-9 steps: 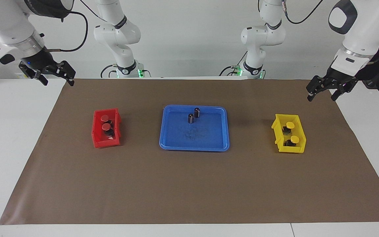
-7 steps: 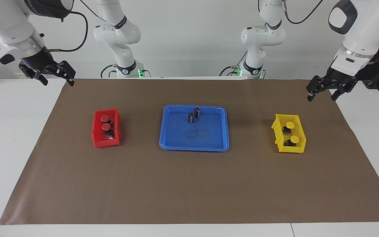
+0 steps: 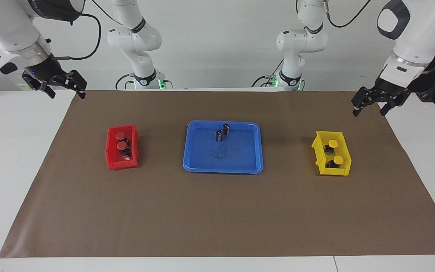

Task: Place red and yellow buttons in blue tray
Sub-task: 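Move the right gripper toward the red caddy, then lower the right gripper and grasp a red button in the caddy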

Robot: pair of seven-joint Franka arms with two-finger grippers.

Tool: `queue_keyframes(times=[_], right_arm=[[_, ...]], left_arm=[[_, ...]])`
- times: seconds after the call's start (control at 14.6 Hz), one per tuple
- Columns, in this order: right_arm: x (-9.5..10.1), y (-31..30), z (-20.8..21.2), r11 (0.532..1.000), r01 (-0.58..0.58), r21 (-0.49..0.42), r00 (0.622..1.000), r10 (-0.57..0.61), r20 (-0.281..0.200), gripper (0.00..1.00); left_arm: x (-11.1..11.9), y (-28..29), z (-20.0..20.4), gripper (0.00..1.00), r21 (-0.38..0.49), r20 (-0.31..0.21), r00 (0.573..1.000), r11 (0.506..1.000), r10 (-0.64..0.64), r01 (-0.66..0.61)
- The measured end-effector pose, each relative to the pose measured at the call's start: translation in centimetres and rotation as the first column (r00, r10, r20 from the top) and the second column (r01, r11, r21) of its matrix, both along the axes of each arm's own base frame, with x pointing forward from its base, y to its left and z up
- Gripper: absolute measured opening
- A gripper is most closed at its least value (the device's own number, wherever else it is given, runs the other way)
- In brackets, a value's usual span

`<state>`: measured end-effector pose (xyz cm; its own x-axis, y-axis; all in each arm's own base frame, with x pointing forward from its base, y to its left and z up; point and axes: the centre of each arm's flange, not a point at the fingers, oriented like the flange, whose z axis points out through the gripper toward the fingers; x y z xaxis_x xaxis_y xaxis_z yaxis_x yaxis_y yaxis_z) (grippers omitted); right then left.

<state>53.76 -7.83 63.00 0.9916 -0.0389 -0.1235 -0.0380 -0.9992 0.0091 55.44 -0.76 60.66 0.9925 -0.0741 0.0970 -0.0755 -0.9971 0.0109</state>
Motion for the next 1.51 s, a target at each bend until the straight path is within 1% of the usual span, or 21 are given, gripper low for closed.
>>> queue_keyframes(times=[0.07,0.14,0.34,0.48,0.62,0.75,0.82,0.89,1.03,1.1,1.16,1.23,1.3,1.37,1.51], right_arm=[[0.0,0.1,-0.1,1.000,-0.002,0.001,1.000,0.002,-0.002,1.00],[0.2,0.2,-0.1,1.000,-0.004,-0.001,1.000,0.004,0.007,1.00],[0.9,1.0,0.1,1.000,-0.021,-0.006,0.998,0.022,0.057,1.00],[1.8,2.8,-1.0,0.999,-0.037,-0.006,0.996,0.038,0.078,1.00],[3.0,4.9,-4.5,0.999,-0.039,0.018,0.994,0.037,0.099,1.00],[3.9,6.2,-9.4,0.998,-0.040,0.041,0.993,0.035,0.110,1.00],[3.9,6.3,-11.9,0.998,-0.038,0.046,0.993,0.033,0.109,0.94],[3.8,6.4,-14.1,0.998,-0.036,0.049,0.994,0.031,0.108,0.94],[3.2,6.6,-17.7,0.998,-0.041,0.048,0.993,0.036,0.113,0.79],[2.9,6.7,-19.1,0.997,-0.057,0.047,0.992,0.051,0.118,0.79],[2.6,6.7,-20.4,0.996,-0.071,0.046,0.990,0.064,0.126,0.72],[2.2,6.7,-21.5,0.996,-0.076,0.044,0.989,0.070,0.131,0.69],[1.9,6.7,-22.5,0.996,-0.080,0.043,0.988,0.073,0.135,0.68],[1.6,6.6,-23.3,0.996,-0.081,0.041,0.987,0.075,0.142,0.66],[1.1,6.6,-24.6,0.995,-0.087,0.039,0.986,0.080,0.148,0.66]], left_arm=[[0.0,0.0,0.0,1.00,0.000,0.000,1.000,1.000,0.000,0.000],[0.0,0.0,0.0,1.00,0.000,0.000,1.000,1.000,0.000,0.000],[0.0,0.0,0.0,1.00,0.000,0.000,1.000,1.000,0.000,0.000],[0.0,0.0,0.0,1.00,0.000,0.000,1.000,1.000,0.000,0.000],[0.0,0.0,0.0,1.00,0.000,0.000,1.000,1.000,0.000,0.000],[0.0,0.0,0.0,1.00,0.000,0.000,1.000,1.000,0.000,0.000],[0.0,0.0,0.0,1.00,0.000,0.000,1.000,1.000,0.000,0.000],[0.0,0.0,0.0,1.00,0.000,0.000,1.000,1.000,0.000,0.000],[0.0,0.1,0.0,1.00,0.000,0.000,1.000,1.000,0.002,-0.002],[0.0,0.2,0.0,1.00,0.000,0.000,1.000,1.000,0.003,-0.003],[0.0,0.3,0.0,1.00,0.000,0.000,1.000,1.000,0.005,-0.005],[0.0,0.4,0.0,1.00,0.000,0.000,1.000,1.000,0.007,-0.007],[0.0,0.5,0.0,1.00,0.000,0.000,1.000,1.000,0.008,-0.008],[0.0,0.5,0.0,1.00,0.000,0.000,1.000,1.000,0.010,-0.010],[0.0,0.6,0.0,1.00,0.000,0.000,1.000,1.000,0.010,-0.010]])
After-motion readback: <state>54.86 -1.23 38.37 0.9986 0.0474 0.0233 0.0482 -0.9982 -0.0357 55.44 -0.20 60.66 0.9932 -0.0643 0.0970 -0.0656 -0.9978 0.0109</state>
